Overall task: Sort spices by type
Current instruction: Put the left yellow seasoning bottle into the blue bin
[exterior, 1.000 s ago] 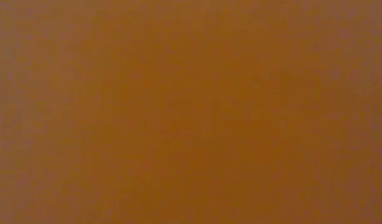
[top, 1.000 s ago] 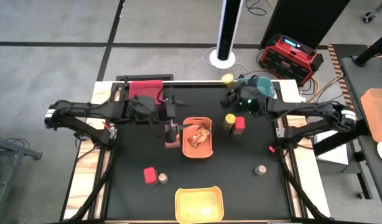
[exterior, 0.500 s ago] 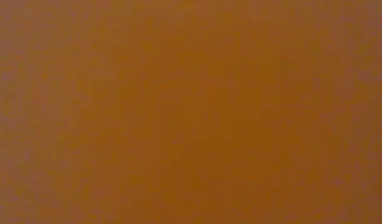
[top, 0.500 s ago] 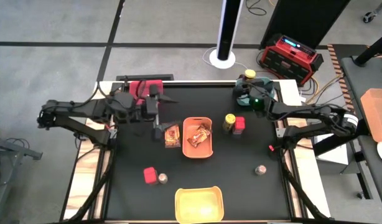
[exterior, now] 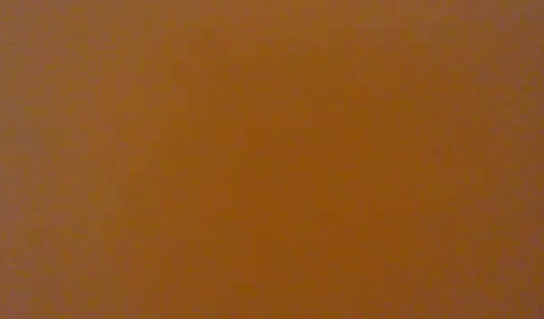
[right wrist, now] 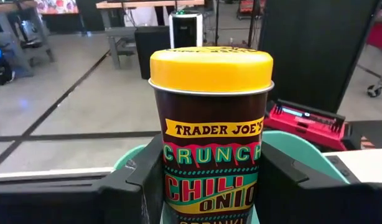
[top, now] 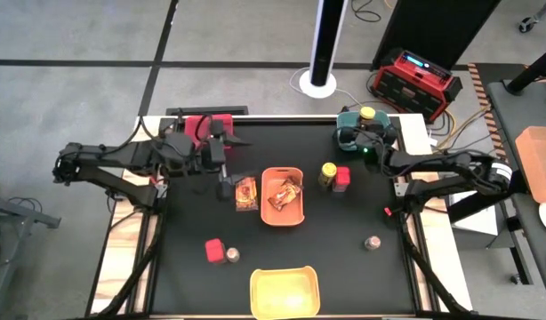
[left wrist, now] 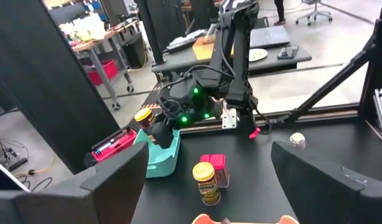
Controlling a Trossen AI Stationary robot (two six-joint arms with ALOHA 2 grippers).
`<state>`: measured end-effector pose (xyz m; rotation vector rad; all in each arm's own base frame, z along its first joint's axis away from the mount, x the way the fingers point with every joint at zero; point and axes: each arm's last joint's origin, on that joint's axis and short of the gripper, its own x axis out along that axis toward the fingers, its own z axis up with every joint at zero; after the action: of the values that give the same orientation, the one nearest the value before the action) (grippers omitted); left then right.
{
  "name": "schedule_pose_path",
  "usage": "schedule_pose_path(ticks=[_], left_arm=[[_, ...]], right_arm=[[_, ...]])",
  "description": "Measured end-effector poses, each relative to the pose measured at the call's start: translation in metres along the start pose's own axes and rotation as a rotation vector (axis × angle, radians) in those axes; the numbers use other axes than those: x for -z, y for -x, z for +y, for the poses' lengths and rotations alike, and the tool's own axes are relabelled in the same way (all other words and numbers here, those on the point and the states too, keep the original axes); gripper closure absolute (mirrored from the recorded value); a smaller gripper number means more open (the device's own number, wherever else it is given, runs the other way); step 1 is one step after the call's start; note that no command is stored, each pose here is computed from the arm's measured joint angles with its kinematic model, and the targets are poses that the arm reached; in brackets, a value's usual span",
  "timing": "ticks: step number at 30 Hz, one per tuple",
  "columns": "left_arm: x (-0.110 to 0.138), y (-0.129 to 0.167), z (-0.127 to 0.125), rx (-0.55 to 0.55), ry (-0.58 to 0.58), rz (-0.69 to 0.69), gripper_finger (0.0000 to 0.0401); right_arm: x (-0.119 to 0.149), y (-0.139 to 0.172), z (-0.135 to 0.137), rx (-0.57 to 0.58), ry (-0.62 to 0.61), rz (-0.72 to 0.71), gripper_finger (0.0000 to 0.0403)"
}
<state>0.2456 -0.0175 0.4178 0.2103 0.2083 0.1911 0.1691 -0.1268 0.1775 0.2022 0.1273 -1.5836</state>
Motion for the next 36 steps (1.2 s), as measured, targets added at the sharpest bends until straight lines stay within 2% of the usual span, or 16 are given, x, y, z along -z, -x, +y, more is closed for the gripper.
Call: schedule_pose_path(ticks=[6, 12, 25, 29, 33, 36], left_arm=[[0.001, -0.002, -0.001, 0.001, -0.005, 0.008, 0.0078], [0.002, -0.002, -0.001, 0.002, -0.008, 0.013, 0.0078], [0.002, -0.006, -0.002, -0.012, -0.035, 0.016, 0.0078], [0.002, -0.006, -0.002, -0.013, -0.035, 0.017, 0.0078], [0.003, -0.006, -0.002, -0.011, -0.040, 0.022, 0.0078], [0.008, -0.008, -0.004, -0.003, -0.055, 0.052, 0.0078]], right_arm=[[0.016, 0.004, -0.013, -0.024, -0.080, -0.051, 0.0233], [0.026, 0.009, -0.025, -0.041, -0.059, -0.093, 0.0233], [0.021, 0.005, -0.024, -0.021, -0.051, -0.105, 0.0233], [0.014, 0.003, -0.016, -0.051, -0.076, -0.084, 0.0233], [0.001, -0.003, -0.004, -0.032, -0.006, -0.050, 0.0233], [-0.022, 0.007, 0.011, -0.137, -0.013, -0.096, 0.0233]])
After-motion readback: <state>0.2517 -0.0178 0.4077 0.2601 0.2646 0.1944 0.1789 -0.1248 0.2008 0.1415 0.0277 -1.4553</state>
